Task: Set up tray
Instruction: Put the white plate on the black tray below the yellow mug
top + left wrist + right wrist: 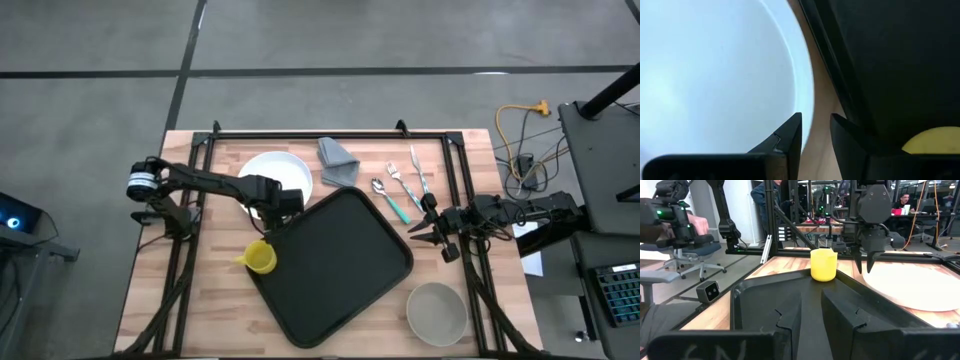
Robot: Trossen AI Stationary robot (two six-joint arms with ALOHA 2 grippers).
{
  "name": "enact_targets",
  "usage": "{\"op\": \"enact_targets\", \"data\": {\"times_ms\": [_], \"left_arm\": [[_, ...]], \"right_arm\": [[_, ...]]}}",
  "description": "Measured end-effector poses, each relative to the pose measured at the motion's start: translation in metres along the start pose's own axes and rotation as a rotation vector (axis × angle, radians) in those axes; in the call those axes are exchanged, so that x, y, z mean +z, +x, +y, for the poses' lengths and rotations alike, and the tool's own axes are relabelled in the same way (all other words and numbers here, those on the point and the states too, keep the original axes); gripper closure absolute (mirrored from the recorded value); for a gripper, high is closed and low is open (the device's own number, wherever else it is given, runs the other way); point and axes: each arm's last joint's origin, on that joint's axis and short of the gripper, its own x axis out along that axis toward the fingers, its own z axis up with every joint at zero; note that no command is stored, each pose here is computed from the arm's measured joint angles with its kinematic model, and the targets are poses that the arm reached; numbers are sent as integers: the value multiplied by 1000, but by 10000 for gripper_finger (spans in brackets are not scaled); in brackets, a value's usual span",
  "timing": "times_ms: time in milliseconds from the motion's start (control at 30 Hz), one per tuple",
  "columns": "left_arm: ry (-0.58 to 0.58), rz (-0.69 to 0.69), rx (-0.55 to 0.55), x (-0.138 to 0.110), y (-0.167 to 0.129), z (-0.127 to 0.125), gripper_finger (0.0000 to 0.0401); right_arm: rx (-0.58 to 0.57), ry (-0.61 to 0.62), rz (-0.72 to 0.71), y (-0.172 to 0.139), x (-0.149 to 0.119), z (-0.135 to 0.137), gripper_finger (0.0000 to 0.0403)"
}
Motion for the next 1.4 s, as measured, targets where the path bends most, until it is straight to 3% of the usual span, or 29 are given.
{"op": "enact_targets", "data": {"times_ms": [333, 833, 1400], "left_arm": [[-1, -56, -6, 1, 10, 0, 315], [3, -26, 0, -12, 28, 1, 315], [1, -55, -5, -10, 28, 0, 315]], "right_arm": [[0, 0, 0, 0, 0, 0, 335], [0, 0, 0, 0, 0, 0, 335], [0, 0, 0, 0, 0, 0, 335]]}}
